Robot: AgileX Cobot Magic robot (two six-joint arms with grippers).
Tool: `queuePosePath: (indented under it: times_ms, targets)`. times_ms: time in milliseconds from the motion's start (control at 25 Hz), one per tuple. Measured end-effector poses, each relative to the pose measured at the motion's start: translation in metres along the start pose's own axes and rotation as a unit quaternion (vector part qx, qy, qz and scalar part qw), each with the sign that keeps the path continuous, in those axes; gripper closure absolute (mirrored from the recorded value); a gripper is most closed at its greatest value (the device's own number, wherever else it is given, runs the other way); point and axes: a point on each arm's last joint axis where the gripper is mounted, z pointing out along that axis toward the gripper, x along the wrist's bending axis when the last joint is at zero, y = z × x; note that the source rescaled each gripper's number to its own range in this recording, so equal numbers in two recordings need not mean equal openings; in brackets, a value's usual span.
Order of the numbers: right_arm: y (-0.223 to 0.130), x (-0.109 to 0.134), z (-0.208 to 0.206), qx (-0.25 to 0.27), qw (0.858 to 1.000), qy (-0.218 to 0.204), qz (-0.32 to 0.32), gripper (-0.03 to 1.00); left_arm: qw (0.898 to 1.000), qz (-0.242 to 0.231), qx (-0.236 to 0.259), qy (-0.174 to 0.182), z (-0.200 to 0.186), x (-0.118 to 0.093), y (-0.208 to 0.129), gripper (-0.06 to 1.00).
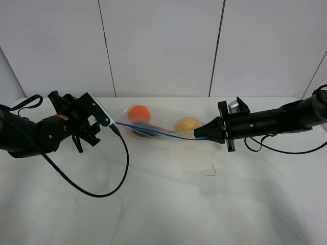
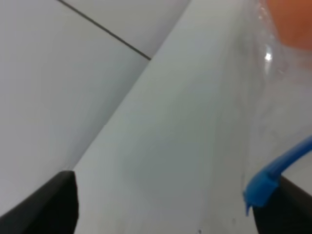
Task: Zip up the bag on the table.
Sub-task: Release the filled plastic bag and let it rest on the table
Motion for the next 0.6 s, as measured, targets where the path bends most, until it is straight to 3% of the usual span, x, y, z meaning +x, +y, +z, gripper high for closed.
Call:
queuePosePath:
  times_ms: [200,360,520,600]
  targets:
    - [0.000,0.000,0.000,0.000,1.000,0.000,0.000,0.97,0.993,-0.098,0.031,0.066,0.002,0.019,-0.015,-0.06]
    - [0.000,0.000,0.000,0.000,1.000,0.000,0.000,0.97,0.980,-0.174,0.032,0.087,0.003,0.033,-0.026,-0.06]
    - [0.000,0.000,0.000,0.000,1.000,0.000,0.001,0.97,0.960,-0.272,0.057,0.044,0.003,0.046,-0.030,-0.06]
    - [0.000,0.000,0.000,0.000,1.000,0.000,0.002,0.97,0.945,-0.310,0.100,-0.010,0.006,0.053,-0.031,-0.06]
